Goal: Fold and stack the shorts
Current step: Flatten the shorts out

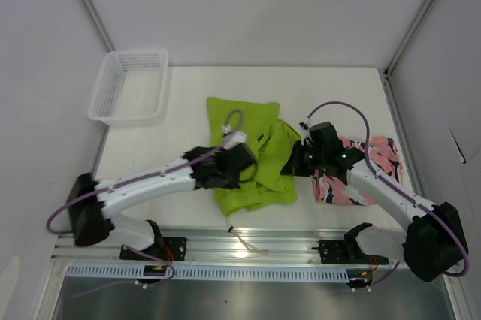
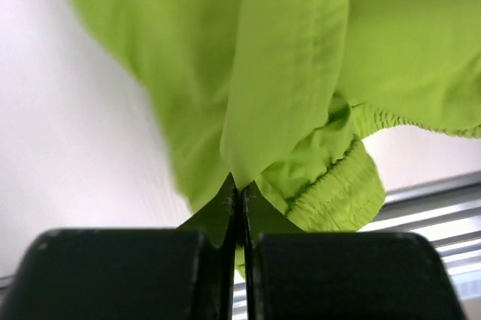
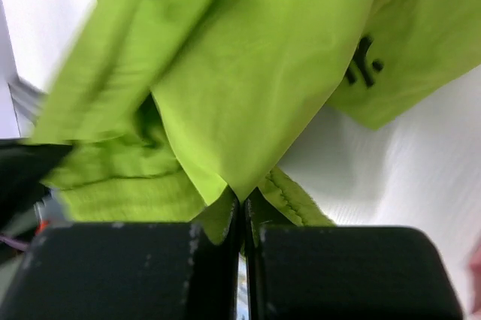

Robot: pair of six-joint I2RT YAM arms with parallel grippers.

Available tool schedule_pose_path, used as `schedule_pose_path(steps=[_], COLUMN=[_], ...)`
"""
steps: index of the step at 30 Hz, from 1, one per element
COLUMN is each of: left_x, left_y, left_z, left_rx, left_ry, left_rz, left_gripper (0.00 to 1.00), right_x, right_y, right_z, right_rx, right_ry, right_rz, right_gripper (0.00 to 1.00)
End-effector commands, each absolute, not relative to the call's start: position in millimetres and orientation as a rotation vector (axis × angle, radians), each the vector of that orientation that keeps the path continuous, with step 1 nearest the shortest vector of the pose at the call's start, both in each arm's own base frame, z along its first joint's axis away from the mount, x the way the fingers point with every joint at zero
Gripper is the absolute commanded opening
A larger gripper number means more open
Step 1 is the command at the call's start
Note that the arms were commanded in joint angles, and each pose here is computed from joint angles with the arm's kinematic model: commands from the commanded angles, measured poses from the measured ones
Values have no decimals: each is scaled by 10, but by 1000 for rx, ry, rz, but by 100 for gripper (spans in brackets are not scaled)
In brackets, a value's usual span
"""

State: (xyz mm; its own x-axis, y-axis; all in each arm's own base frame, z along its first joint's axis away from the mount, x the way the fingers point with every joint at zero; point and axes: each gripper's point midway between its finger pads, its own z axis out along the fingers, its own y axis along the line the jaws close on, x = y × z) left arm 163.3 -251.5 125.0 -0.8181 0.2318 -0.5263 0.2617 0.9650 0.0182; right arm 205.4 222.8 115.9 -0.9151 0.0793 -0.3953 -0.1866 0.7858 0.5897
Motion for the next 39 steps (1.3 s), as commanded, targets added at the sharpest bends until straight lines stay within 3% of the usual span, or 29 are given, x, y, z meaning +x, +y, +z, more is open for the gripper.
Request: schedule_pose_path(steps=[1, 6, 7, 8, 9, 12, 14, 22, 34, 39], left_x=[2107, 2335, 2370, 2377, 2349, 2355, 2359, 2451, 2461, 2453], left_y=[-2054, -1363, -1219, -1184, -1180, -1127, -1125, -1120, -1224, -1269], left_z=[1806, 1934, 1844, 1797, 1690, 1444, 1384, 1673, 1852, 1846], left_rx=[109, -120, -177, -189, -187, -215, -228, -319, -386, -392], left_ry=[2424, 2358, 2370, 2379, 2407, 2450, 2454, 2347, 2305, 2317], left_rz=[-322, -323, -291, -287, -299, -278, -283, -372, -482, -511], left_gripper=[0, 0, 0, 0, 0, 3, 2, 0, 0, 0], right_x=[2616, 3123, 3176, 3241, 3264, 3315, 3293, 2867, 2068, 1994], right_y=[2118, 1874, 1874, 1881, 1888, 1886, 1886, 2272, 3821, 4204], right_z=[1458, 1180, 1134, 1052, 1030, 1075, 1123, 1365, 1955, 2066], right_rx=[-81, 49, 50, 59, 54, 50, 32, -280, -880, -960], right_ry=[2470, 2541, 2550, 2580, 2584, 2553, 2543, 2478, 2012, 1871], right_rz=[926, 860, 858, 847, 837, 795, 781, 803, 1135, 952], right_gripper=[0, 0, 4, 21, 50, 71, 78, 80, 80, 82])
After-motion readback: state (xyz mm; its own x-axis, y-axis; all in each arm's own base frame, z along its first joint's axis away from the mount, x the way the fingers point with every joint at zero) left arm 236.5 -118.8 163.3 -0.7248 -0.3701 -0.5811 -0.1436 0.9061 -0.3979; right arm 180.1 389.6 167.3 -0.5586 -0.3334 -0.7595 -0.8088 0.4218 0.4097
